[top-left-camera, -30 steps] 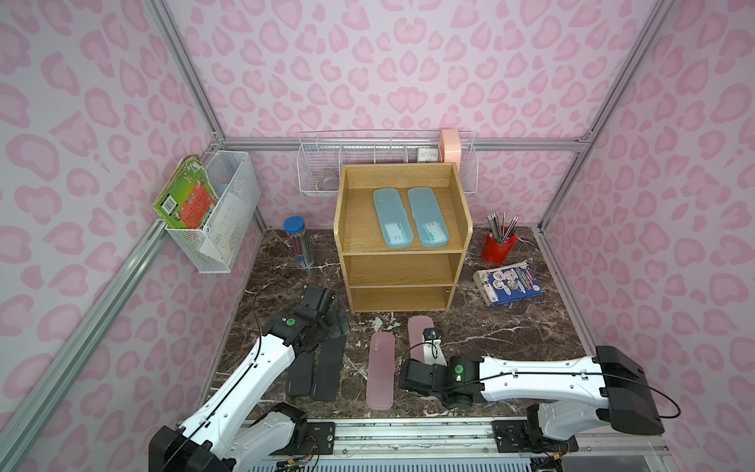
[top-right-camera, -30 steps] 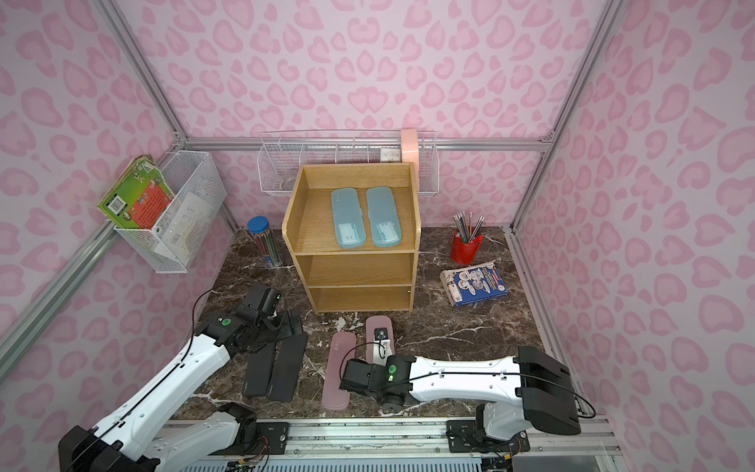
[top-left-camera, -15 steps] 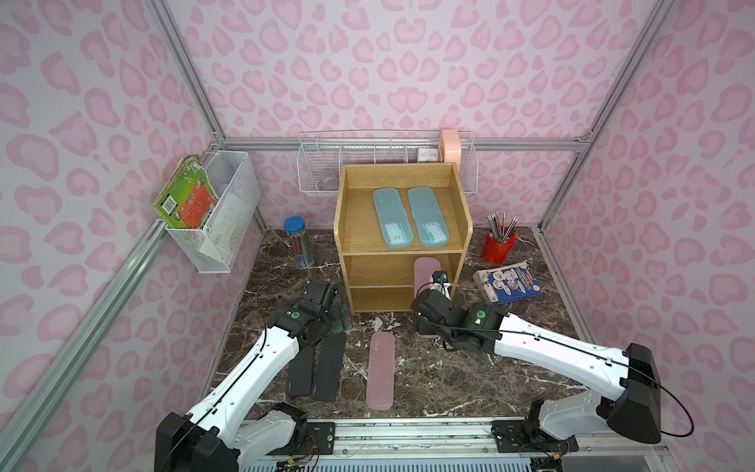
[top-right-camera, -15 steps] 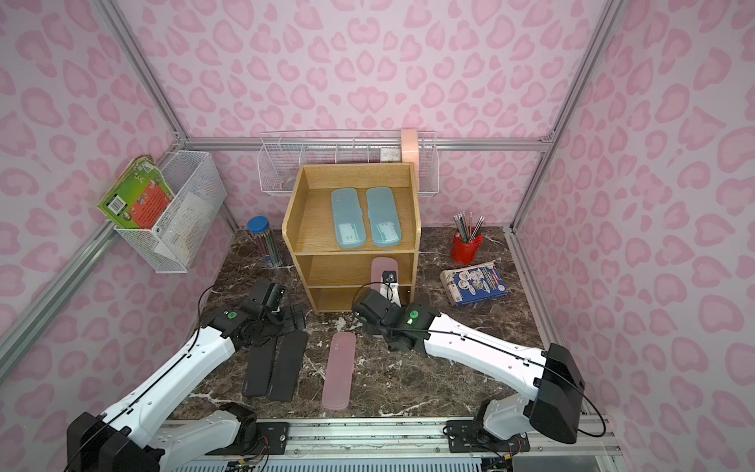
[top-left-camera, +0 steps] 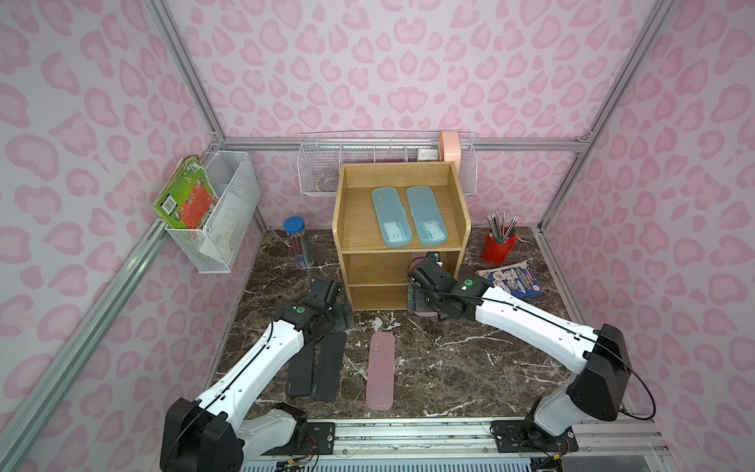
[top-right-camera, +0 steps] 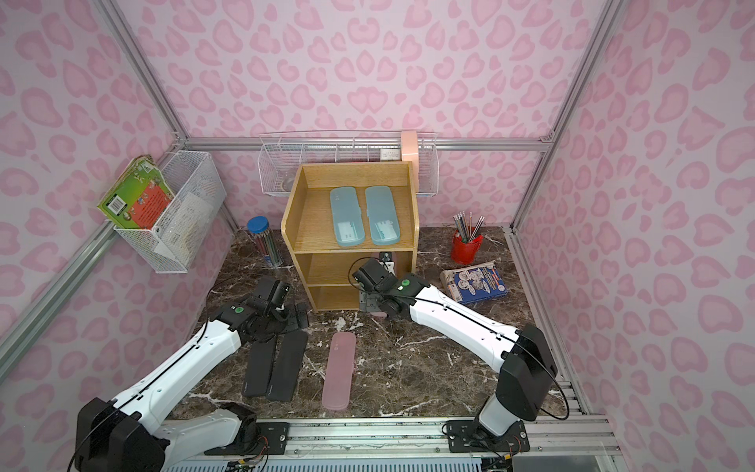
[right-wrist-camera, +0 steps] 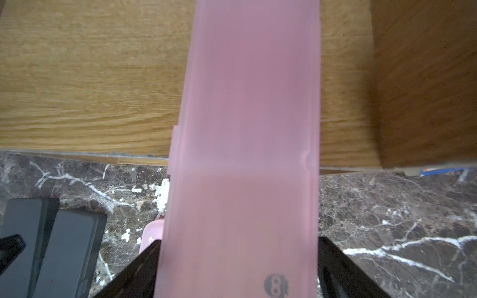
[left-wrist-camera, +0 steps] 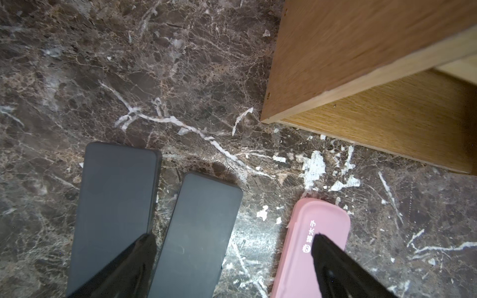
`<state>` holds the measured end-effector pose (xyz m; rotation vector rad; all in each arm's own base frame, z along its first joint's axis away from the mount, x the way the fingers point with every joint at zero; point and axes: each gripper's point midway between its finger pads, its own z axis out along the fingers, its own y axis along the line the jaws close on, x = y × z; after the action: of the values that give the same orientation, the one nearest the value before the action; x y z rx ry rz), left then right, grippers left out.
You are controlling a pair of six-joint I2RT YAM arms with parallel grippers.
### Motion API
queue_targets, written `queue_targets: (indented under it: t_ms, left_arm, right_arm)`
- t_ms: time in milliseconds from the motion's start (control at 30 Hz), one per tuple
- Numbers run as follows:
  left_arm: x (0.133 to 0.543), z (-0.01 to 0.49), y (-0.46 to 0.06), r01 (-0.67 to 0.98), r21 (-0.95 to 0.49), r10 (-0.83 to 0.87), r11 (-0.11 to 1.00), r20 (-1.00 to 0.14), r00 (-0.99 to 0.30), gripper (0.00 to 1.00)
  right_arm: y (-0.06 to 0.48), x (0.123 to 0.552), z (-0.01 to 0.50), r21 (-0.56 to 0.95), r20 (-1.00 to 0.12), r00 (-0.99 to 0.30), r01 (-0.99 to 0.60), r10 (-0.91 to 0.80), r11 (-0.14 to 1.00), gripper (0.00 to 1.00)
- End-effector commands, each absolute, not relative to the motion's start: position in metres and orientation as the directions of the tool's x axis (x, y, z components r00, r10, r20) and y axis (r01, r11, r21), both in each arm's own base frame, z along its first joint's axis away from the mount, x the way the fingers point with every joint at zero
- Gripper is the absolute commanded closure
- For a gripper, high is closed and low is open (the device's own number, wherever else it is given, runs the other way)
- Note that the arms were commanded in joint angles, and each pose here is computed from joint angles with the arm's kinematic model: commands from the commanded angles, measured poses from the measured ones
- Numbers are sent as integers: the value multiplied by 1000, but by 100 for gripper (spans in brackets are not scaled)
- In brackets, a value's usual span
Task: Place the pencil cases on the shelf according to color
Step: Place the pencil case on the shelf.
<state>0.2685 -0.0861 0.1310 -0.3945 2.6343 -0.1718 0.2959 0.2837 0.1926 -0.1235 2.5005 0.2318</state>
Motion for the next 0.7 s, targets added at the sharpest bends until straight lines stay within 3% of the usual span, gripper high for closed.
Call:
queue_targets:
  t_ms: [0,167,567,667]
  left_arm:
    - [271,134,-88,-236,-195,-300,952,-437,-848,1]
    - [271,133,-88,-231,-198,-297,953,-435,-850,1]
    - [267,134,-83,-234,-189,-295,954,-442,-847,1]
    - [265,135,-81,-238,-188,-299,953,-444,-845,1]
  right_arm:
    - [304,306,221,211,-672,-741,-212,-16,954,6]
    - [302,284,237,250,-688,-725,-229,6,941,6]
    - [272,232,200,264,-631,-776,-185,24,947,6]
    - [272,218,187,286,-619,-785,-193,27,939,14]
